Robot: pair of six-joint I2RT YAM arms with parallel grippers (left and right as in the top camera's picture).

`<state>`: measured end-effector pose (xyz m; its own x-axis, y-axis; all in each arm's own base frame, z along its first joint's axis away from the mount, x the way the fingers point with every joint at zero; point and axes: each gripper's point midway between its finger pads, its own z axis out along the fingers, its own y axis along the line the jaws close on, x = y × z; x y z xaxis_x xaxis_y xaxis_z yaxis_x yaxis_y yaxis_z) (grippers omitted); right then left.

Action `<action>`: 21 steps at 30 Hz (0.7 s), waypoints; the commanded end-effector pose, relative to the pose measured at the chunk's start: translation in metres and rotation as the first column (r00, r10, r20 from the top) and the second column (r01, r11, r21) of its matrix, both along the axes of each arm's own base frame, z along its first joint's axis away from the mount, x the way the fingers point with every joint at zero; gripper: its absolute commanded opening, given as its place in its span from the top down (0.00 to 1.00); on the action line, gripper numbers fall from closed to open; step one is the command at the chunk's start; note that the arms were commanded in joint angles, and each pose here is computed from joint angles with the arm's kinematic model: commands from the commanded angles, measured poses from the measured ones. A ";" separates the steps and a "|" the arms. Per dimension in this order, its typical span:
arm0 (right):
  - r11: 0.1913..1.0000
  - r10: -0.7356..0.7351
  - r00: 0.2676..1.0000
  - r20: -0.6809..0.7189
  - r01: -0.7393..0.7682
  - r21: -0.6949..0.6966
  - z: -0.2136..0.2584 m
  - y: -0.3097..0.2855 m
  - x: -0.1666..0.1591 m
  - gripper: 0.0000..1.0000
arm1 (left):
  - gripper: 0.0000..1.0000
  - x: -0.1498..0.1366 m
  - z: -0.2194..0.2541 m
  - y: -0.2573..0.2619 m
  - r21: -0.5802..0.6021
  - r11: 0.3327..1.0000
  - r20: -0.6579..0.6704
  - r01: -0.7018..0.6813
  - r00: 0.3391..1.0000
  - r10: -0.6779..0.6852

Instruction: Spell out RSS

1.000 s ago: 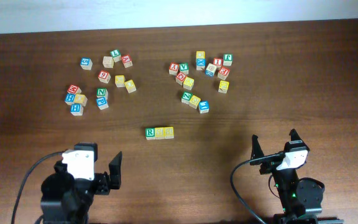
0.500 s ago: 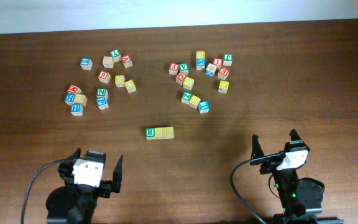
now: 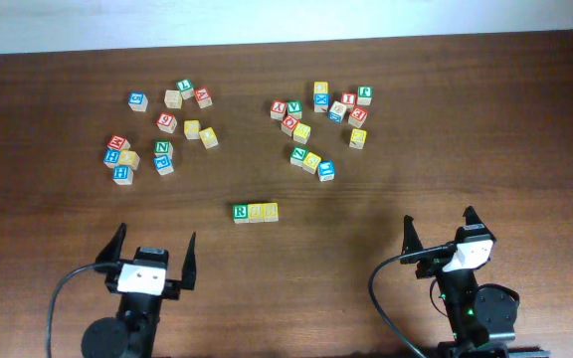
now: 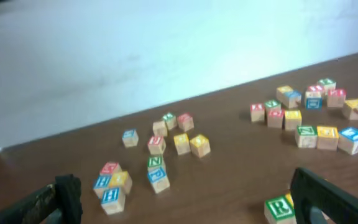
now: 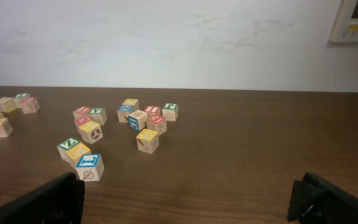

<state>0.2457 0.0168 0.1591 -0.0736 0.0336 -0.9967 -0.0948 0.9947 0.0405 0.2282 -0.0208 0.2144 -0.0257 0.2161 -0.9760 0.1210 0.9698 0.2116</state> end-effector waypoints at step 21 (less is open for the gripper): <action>1.000 -0.013 1.000 0.000 0.013 0.011 -0.001 -0.003 0.000 0.02 | 0.01 0.017 -0.021 0.003 -0.101 0.995 0.111 -0.008 0.994 0.019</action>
<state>0.2457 0.0168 0.1591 -0.0736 0.0343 -0.9967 -0.0948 0.9946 0.0412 0.2458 -0.0221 0.1833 0.0475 0.1673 -0.9848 0.1111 0.9789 0.1716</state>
